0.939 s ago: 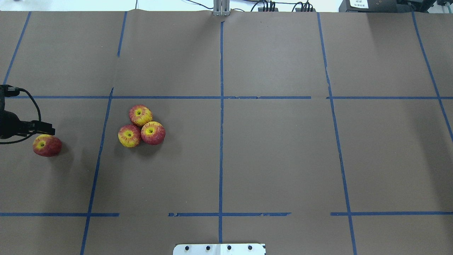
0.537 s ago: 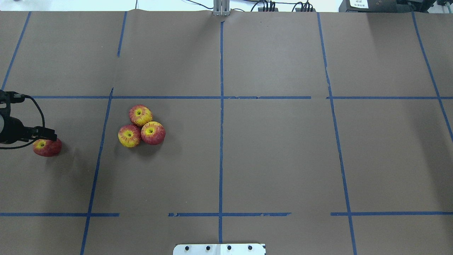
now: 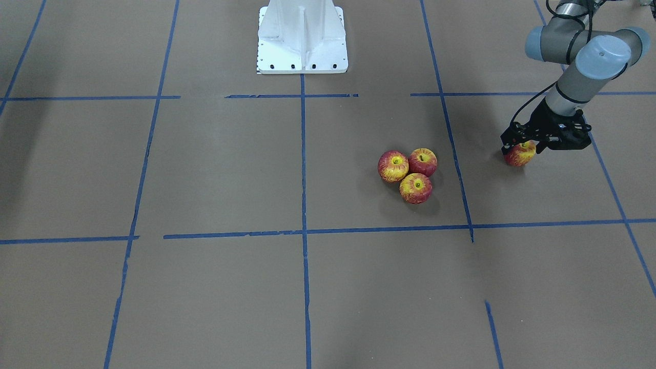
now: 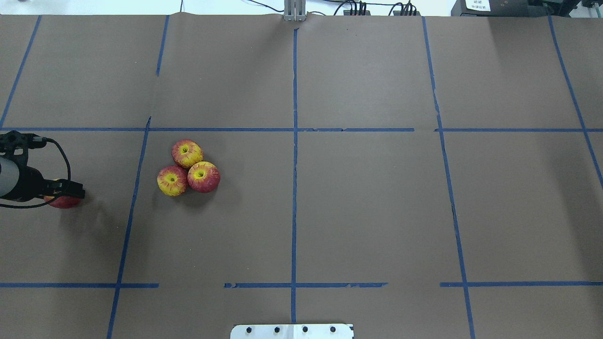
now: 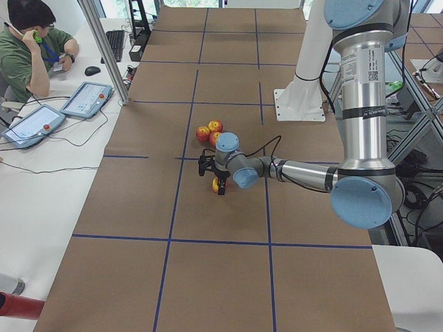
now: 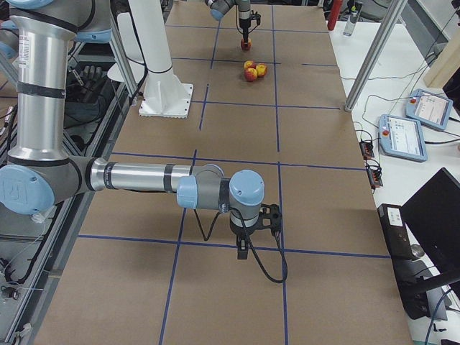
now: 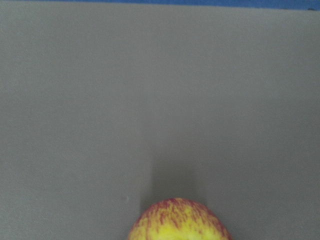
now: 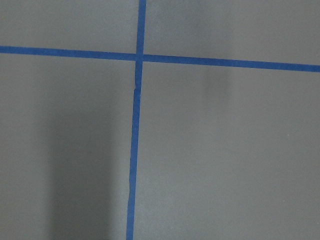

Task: Stack apples
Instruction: 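Close the left gripper on the lone apple and lift it, then carry the apple with the left gripper over the three-apple cluster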

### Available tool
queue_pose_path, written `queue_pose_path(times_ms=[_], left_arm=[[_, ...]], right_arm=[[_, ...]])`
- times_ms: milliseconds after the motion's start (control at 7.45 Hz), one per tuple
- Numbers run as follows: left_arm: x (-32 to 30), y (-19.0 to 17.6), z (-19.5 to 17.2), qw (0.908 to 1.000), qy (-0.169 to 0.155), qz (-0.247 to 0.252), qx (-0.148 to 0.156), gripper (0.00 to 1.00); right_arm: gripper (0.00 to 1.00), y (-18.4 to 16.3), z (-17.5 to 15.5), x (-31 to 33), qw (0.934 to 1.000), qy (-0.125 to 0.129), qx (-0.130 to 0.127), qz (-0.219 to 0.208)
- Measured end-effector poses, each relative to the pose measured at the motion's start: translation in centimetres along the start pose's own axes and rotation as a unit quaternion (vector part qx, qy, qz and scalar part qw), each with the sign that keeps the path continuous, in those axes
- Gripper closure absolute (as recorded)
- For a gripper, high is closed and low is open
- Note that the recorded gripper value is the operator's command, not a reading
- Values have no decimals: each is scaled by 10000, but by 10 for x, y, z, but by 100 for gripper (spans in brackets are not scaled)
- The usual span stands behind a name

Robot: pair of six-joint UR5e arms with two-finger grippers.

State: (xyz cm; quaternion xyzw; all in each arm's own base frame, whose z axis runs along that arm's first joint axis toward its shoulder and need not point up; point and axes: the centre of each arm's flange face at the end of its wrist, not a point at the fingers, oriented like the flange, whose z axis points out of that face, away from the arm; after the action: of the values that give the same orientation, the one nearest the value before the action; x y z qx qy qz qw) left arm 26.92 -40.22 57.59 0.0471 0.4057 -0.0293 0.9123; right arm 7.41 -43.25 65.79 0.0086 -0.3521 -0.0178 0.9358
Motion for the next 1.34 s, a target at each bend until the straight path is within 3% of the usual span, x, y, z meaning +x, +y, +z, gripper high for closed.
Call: queue_pose_path(times_ms=[134, 268, 402, 939, 1341], left_arm=[[1, 1, 1, 10000, 1, 1, -15, 43], [2, 2, 1, 10000, 3, 2, -20, 79], [3, 1, 1, 10000, 13, 4, -16, 87], [47, -3, -38, 9998, 199, 57, 45, 88], [157, -47, -75, 9969, 143, -772, -6, 89]], right_arm=[[0, 0, 0, 0, 10000, 1, 0, 0], [0, 0, 0, 0, 10000, 2, 0, 0], [0, 0, 0, 0, 10000, 2, 0, 0], [0, 0, 0, 0, 10000, 2, 0, 0], [0, 0, 0, 0, 10000, 2, 0, 0]])
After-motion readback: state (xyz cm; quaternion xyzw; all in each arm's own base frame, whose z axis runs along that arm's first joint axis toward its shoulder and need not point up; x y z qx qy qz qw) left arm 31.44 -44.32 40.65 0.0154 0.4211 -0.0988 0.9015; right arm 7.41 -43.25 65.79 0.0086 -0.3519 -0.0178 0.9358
